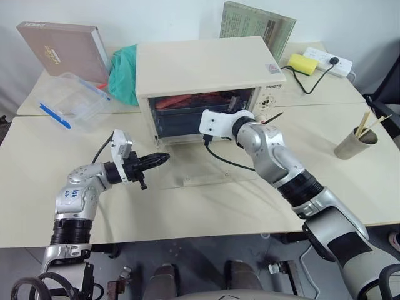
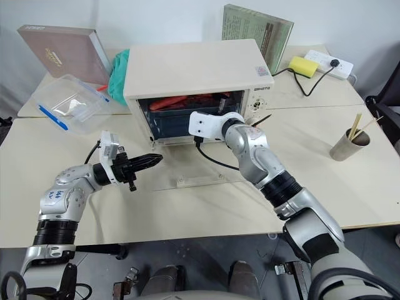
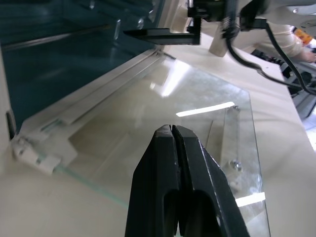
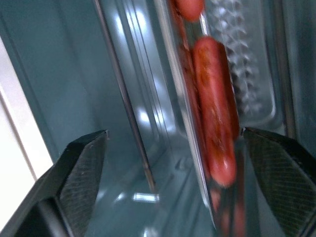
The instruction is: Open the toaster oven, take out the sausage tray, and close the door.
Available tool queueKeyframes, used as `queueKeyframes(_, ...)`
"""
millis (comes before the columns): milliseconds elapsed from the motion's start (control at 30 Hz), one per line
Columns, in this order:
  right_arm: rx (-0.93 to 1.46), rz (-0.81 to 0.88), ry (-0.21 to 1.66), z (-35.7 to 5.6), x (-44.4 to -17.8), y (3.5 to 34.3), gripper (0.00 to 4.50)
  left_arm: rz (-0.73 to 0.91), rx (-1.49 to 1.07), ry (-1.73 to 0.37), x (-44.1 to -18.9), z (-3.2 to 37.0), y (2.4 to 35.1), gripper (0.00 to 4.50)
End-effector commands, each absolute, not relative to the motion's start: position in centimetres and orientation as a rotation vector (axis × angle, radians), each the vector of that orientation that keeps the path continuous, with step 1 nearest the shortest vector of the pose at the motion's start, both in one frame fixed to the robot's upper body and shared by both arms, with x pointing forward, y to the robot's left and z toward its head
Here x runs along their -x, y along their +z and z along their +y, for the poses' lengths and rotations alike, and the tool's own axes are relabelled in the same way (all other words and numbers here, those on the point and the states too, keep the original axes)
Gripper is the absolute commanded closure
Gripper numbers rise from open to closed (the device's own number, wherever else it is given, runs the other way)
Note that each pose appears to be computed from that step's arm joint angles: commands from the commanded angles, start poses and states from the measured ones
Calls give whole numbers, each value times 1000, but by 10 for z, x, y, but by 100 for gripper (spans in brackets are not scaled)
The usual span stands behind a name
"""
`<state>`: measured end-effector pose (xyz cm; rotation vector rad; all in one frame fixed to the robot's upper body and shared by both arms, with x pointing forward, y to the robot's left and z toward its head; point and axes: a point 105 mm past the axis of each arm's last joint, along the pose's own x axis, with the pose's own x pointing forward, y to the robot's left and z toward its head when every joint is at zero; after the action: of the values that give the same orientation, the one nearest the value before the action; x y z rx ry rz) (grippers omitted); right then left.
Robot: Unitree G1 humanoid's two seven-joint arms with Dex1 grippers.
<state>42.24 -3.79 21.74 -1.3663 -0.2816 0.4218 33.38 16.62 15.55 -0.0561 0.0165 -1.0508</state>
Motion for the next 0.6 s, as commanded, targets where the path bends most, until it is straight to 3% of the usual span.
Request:
queueKeyframes(33,1448,-398,418,-23,-420,231,0,-57,57,-997,-328,176,173,447)
queueKeyframes(300,1493,-400,411,-9,-426,231,0,-68,81,-937,-319,184,174,447)
queueKeyframes(400,1498,-397,383,-8,-429,235,53,-71,82,-923,-318,186,174,450)
queueKeyframes(600,1529,-405,337,-3,-427,241,258,-75,85,-911,-317,187,174,450)
